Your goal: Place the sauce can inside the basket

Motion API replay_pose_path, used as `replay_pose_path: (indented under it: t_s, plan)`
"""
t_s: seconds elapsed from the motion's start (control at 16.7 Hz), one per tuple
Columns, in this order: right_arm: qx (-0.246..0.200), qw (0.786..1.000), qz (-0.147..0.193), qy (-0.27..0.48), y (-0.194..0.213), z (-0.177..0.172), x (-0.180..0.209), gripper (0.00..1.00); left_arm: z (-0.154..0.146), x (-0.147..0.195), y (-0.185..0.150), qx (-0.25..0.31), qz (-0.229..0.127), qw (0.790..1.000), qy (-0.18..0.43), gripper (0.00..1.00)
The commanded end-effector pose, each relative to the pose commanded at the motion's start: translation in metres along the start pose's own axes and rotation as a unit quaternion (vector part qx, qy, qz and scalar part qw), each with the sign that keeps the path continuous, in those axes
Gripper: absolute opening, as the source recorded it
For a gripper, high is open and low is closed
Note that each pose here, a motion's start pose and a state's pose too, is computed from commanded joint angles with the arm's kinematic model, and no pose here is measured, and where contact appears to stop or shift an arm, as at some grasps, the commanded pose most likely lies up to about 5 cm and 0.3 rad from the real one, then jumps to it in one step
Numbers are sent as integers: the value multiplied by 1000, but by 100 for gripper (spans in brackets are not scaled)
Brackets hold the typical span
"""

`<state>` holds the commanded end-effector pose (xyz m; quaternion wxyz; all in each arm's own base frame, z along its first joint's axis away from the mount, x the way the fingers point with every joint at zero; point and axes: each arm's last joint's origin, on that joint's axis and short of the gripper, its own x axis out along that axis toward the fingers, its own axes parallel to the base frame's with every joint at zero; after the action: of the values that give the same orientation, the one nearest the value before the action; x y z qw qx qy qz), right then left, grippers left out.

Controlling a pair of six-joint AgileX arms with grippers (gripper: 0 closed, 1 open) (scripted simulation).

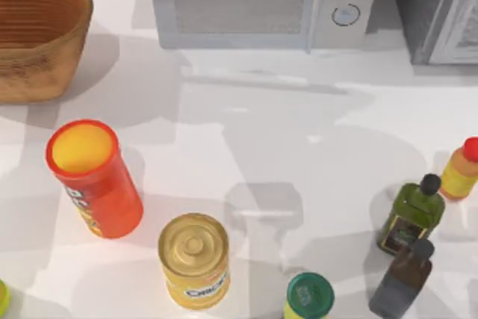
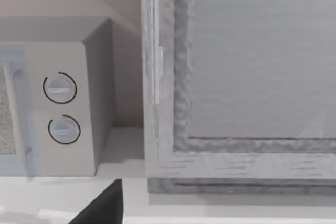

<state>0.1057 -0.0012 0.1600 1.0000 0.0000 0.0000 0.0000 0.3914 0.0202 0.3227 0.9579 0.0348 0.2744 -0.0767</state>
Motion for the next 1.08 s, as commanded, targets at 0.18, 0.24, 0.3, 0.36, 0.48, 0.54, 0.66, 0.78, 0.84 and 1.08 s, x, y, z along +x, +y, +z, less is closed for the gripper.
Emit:
replay_pose_path:
  t_s: [0.18, 0.24, 0.3, 0.36, 0.48, 0.54, 0.66, 0.78, 0.84, 1.08]
  plan:
    - [0, 1000, 0, 0, 0, 0, 0, 100, -4, -13, 27, -45, 56, 997, 13, 0]
    - [0, 1000, 0, 0, 0, 0, 0, 100, -4, -14, 28, -47, 59, 997, 14, 0]
    - [0, 1000, 0, 0, 0, 0, 0, 100, -4, -14, 28, -47, 59, 997, 14, 0]
    - [0, 1000, 0, 0, 0, 0, 0, 100, -4, -14, 28, -47, 59, 997, 14, 0]
    - [0, 1000, 0, 0, 0, 0, 0, 100, -5, -12, 28, -45, 58, 997, 16, 0]
    - [0, 1000, 0, 0, 0, 0, 0, 100, -5, -11, 28, -45, 58, 997, 16, 0]
    - [0, 1000, 0, 0, 0, 0, 0, 100, -8, 1, 29, -46, 58, 997, 16, 0]
    - [0, 1000, 0, 0, 0, 0, 0, 100, -13, 19, 31, -46, 58, 997, 15, 0]
    - [0, 1000, 0, 0, 0, 0, 0, 100, -16, 29, 32, -47, 58, 997, 15, 0]
    - [0, 1000, 0, 0, 0, 0, 0, 100, -23, 48, 34, -47, 59, 997, 14, 0]
